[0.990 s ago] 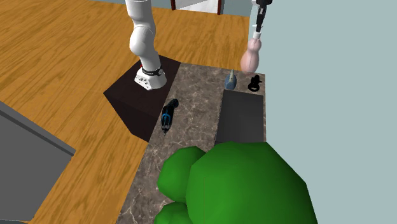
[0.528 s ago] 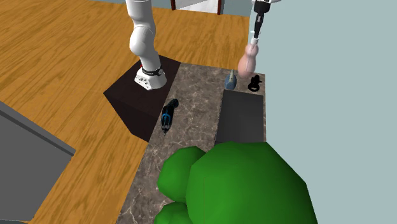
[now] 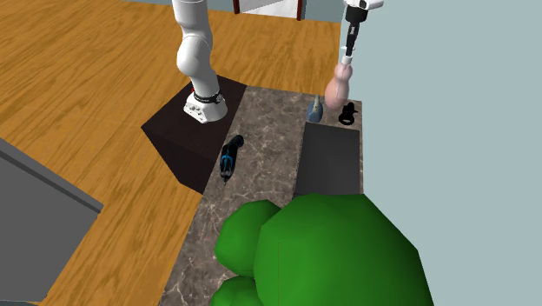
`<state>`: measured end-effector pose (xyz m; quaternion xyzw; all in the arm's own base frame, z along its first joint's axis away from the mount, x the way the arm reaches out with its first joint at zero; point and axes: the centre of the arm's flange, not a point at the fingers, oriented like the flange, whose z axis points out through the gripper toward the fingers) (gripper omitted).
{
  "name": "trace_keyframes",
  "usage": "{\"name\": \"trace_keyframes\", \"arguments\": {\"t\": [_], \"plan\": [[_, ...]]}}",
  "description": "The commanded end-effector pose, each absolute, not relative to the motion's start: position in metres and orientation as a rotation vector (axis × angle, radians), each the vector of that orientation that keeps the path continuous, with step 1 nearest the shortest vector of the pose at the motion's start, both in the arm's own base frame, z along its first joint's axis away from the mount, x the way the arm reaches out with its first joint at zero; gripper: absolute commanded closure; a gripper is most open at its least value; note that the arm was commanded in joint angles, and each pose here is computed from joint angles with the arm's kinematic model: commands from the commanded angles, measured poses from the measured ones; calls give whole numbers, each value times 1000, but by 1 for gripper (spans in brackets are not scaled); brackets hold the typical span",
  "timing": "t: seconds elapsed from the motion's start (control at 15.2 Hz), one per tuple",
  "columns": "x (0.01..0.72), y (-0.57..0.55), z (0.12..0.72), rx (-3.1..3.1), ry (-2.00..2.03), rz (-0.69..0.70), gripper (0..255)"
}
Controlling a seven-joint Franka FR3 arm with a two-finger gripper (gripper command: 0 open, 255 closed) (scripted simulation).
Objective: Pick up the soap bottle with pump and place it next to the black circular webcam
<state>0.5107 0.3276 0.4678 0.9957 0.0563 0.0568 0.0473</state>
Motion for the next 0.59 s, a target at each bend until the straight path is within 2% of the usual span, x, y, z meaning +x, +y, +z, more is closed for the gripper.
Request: {"name": "trace_keyframes", "arguments": {"t": [0.0, 0.07, 0.4, 0.53], "plan": [[511, 328, 469, 3038, 172, 176, 255], [511, 328, 468, 3038, 172, 176, 0], [511, 328, 469, 3038, 172, 176, 0], [508, 330, 495, 3038, 172, 176, 0]]}}
